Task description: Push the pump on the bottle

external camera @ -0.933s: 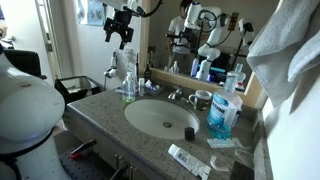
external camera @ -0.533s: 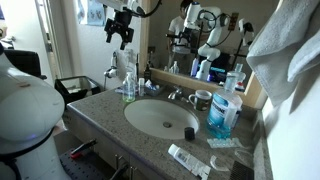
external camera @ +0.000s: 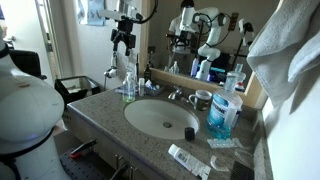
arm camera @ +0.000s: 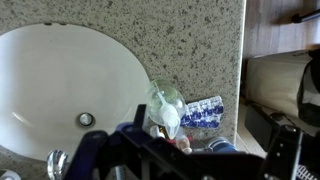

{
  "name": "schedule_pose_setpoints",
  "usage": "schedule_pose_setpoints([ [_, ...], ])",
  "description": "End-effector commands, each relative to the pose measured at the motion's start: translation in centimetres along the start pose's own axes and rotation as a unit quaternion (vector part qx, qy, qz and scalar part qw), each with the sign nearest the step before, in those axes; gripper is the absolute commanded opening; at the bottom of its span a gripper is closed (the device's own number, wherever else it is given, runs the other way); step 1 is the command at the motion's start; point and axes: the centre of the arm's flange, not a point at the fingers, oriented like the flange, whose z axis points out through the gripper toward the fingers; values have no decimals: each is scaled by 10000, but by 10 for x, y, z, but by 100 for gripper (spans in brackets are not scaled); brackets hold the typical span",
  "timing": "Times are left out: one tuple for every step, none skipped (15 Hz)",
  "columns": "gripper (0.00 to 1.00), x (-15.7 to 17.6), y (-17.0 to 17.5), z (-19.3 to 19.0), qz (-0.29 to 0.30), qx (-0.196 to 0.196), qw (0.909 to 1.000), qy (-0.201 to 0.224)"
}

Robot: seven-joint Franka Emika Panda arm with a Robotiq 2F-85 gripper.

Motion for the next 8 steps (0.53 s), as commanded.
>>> schedule_pose_setpoints([
  [100,14,-4,15,287,-125,9993,181],
  [100,18,-3,18,352,-124,9990,244],
  [100,22,-3,22,411,-107,9987,276],
  [100,26,-2,25,465,-114,9983,329],
  [100,31,-1,27,541,-106,9978,363],
  [100,35,-1,30,592,-99,9974,405],
  [75,38,-1,32,632,-95,9970,428],
  [72,41,-1,35,655,-89,9968,445],
])
